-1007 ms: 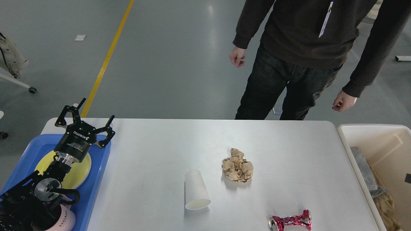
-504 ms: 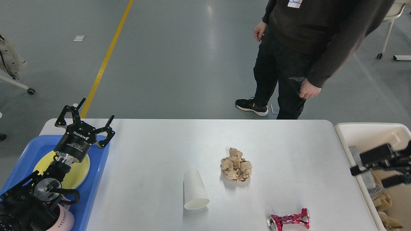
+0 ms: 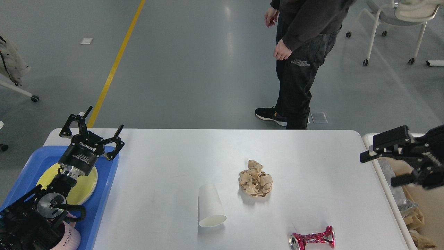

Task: Tidy desktop
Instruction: 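Lower the right gripper to the pink wrapper and grasp it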

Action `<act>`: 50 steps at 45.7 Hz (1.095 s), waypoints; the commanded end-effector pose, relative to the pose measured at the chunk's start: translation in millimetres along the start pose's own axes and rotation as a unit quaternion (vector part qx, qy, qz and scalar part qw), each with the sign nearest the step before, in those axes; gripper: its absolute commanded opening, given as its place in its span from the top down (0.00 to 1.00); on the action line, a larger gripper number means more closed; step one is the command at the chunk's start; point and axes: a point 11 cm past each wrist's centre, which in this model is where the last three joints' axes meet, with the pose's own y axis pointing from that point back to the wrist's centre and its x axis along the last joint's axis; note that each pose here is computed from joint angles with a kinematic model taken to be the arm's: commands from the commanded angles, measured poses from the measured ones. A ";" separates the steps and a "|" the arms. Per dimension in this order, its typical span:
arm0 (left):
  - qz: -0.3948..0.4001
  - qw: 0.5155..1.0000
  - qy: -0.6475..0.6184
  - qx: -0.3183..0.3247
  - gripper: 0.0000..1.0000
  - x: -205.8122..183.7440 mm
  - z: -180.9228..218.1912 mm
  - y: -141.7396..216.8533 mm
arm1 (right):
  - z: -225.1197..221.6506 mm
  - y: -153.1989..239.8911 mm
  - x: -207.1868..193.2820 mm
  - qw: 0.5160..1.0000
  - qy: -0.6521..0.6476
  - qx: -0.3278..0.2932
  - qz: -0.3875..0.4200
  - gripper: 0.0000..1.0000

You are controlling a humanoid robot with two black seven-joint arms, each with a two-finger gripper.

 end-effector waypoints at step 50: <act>0.000 1.000 0.000 0.000 0.00 0.1 0.1 0.0 | 31.6 -197.0 -46.8 0.989 -0.114 -0.073 0.063 0.00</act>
